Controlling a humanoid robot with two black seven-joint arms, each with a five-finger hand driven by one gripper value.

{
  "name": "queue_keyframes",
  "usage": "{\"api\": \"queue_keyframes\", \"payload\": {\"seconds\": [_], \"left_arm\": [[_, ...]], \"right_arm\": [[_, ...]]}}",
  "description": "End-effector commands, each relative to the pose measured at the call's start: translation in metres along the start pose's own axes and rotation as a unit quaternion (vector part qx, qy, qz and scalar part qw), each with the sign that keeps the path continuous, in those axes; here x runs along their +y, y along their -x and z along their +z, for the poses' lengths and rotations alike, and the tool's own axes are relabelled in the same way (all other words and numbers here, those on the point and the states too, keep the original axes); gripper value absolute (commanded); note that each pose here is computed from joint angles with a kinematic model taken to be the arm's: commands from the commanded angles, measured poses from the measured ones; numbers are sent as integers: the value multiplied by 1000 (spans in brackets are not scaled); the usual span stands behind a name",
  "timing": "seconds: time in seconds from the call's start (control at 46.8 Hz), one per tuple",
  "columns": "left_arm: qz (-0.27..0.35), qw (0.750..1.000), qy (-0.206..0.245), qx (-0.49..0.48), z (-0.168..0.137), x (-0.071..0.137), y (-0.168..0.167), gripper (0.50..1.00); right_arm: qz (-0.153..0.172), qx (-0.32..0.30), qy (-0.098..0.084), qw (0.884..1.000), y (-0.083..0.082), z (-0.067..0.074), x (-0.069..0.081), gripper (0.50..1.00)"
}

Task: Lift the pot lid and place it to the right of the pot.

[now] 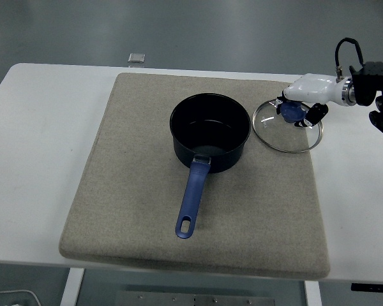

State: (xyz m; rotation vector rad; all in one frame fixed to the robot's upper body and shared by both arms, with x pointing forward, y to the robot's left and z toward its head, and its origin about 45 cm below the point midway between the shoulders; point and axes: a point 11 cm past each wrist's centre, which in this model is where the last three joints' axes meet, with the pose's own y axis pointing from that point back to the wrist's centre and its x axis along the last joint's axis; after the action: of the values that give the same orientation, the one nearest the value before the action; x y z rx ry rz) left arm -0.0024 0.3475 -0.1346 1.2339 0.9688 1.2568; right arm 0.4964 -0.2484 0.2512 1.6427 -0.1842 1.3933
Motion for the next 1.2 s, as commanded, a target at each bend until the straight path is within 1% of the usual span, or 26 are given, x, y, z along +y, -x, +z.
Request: {"api": "queue_keyframes", "payload": {"seconds": [0.0, 0.278, 0.385, 0.406, 0.427, 0.47, 0.513, 0.534, 0.962, 1.004, 1.09, 1.111, 1.175], "left_arm": [[0, 1000, 0, 0, 0, 0, 0, 1000], [1, 1000, 0, 0, 0, 0, -1, 1000], [0, 1000, 0, -1, 0, 0, 0, 1000], [0, 1000, 0, 0, 0, 0, 0, 1000], [2, 1000, 0, 1, 0, 0, -1, 1000], [0, 1000, 0, 0, 0, 0, 0, 1000], [0, 1000, 0, 0, 0, 0, 0, 1000], [1, 1000, 0, 0, 0, 0, -1, 1000], [0, 1000, 0, 0, 0, 0, 0, 1000], [0, 1000, 0, 0, 0, 0, 0, 1000], [0, 1000, 0, 0, 0, 0, 0, 1000], [0, 1000, 0, 0, 0, 0, 0, 1000], [0, 1000, 0, 0, 0, 0, 0, 1000]], "right_arm": [[-1, 0, 0, 1000, 1, 0, 0, 500], [0, -3, -1, 1000, 0, 0, 0, 500], [22, -33, 1, 999, -4, 1, 0, 500], [28, -44, 1, 999, -6, 0, 0, 551], [32, -54, 1, 998, -7, 0, 0, 626], [38, -65, -1, 997, -7, -2, -2, 729], [39, -72, -1, 997, -7, -2, -2, 868], [37, -73, -1, 997, -7, -2, -2, 897], [34, -74, 0, 997, -8, 0, -1, 901], [35, -73, 0, 997, -10, 0, 0, 901], [39, -71, 7, 997, -14, 6, 5, 901], [41, -70, 8, 997, -16, 7, 6, 901], [49, -60, 11, 997, -30, 10, 9, 901]]}}
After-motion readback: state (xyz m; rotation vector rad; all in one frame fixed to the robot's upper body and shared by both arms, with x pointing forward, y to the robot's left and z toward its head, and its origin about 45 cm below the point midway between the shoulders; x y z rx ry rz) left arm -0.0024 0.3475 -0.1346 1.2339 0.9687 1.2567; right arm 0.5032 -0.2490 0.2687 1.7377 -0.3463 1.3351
